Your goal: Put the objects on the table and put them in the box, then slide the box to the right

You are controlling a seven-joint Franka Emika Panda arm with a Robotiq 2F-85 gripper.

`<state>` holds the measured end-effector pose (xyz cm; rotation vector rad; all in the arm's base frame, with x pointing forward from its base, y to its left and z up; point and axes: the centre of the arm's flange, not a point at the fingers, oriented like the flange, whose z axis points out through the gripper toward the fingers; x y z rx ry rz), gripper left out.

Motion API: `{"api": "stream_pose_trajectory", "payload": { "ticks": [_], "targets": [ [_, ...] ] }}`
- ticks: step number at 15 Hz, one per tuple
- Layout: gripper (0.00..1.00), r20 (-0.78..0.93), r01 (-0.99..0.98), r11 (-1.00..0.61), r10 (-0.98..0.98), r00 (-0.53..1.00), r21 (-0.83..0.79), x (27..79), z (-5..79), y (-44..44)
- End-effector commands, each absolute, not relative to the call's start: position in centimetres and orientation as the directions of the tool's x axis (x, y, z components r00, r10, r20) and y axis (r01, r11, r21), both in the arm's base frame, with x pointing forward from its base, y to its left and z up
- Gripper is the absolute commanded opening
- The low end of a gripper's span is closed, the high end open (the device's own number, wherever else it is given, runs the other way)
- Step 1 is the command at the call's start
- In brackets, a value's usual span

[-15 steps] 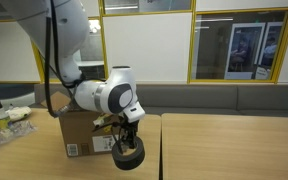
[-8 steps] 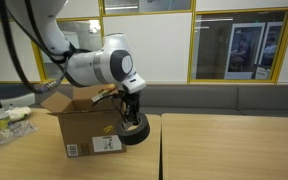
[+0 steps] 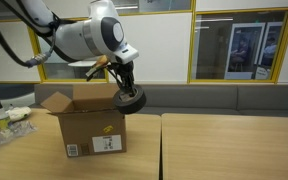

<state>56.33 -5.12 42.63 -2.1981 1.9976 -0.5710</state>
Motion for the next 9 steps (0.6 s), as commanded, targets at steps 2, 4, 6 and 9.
{"api": "stream_pose_trajectory", "payload": {
  "ticks": [2, 4, 6, 9],
  "targets": [
    [0.14, 0.276, -0.836, -0.250, -0.953, 0.124, -0.489, 59.0, 48.3, -2.1],
    [0.14, 0.308, -0.780, -0.314, -0.937, 0.163, -0.541, 59.9, 49.9, -0.2],
    [0.14, 0.330, -0.718, -0.364, -0.923, 0.195, -0.593, 60.5, 50.8, 1.6],
    [0.14, 0.352, -0.609, -0.407, -0.911, 0.215, -0.681, 61.5, 51.3, 3.2]
  ]
}}
